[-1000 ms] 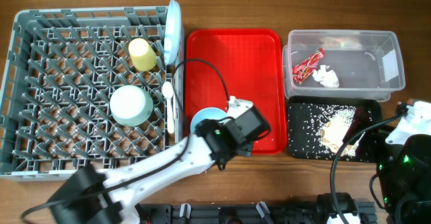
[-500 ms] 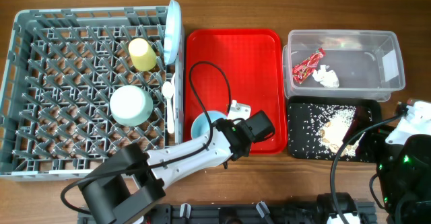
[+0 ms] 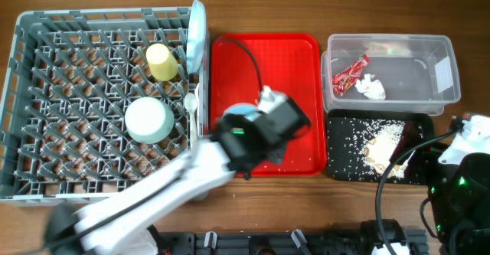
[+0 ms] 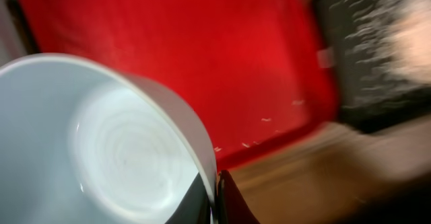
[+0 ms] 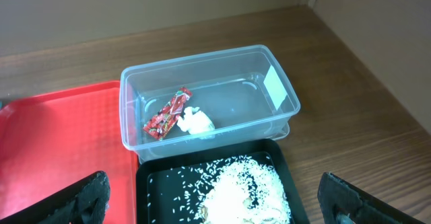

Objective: Sort waste into correct bins and load items into the dishwasher rack
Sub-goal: 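Reach the left gripper to the small light blue bowl and grasp its rim, then lift the light blue bowl and carry it left over the rack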

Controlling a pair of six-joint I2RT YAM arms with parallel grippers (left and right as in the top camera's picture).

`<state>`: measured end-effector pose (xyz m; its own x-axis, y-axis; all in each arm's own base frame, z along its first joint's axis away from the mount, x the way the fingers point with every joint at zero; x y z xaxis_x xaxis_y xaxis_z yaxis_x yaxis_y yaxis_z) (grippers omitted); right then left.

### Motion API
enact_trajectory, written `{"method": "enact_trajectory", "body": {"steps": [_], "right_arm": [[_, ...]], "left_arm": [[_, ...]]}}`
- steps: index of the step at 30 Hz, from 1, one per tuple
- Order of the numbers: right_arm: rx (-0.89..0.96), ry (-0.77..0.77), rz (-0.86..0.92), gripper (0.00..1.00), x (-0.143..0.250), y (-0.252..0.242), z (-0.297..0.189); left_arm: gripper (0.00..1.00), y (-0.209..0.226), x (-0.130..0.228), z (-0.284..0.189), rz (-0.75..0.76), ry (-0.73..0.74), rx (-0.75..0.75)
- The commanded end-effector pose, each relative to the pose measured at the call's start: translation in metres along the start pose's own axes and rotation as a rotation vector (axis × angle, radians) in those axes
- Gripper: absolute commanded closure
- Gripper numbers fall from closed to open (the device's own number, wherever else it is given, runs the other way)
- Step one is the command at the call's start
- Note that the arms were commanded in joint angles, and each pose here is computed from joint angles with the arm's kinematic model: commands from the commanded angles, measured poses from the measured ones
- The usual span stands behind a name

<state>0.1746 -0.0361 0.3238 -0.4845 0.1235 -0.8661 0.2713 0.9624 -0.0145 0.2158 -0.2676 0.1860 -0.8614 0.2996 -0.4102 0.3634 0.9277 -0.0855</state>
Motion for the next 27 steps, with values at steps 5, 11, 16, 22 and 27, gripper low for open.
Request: {"method": "enact_trajectory", "body": {"steps": [5, 11, 16, 22, 27], "right_arm": [[-0.011, -0.009, -0.011, 0.00, -0.002, 0.001, -0.002], [-0.011, -0.009, -0.011, 0.00, -0.002, 0.001, -0.002], [-0.011, -0.009, -0.011, 0.00, -0.002, 0.001, -0.002], [-0.011, -0.009, -0.010, 0.00, -0.002, 0.001, -0.002], [-0.011, -0.009, -0.011, 0.00, -0.002, 0.001, -0.002]], "left_arm": [[0.96, 0.058, 0.001, -0.131, -0.106, -0.091, 0.308], [0.96, 0.117, 0.013, -0.162, -0.247, -0.155, 0.401], [0.96, 0.164, -0.007, -0.168, -0.367, -0.269, 0.460], [0.96, 0.235, -0.048, -0.153, -0.533, -0.386, 0.568], [0.96, 0.282, -0.059, -0.121, -0.706, -0.359, 0.736]]}}
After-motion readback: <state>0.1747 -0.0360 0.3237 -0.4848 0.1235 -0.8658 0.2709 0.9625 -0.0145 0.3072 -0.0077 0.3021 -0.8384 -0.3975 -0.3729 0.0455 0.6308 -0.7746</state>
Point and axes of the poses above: each gripper's point midway between its finger pads, its own z axis out along the fingers, its own y axis along the line the jaws close on, x = y × z, the point moved 1 cm from there along -z, back along the fingers
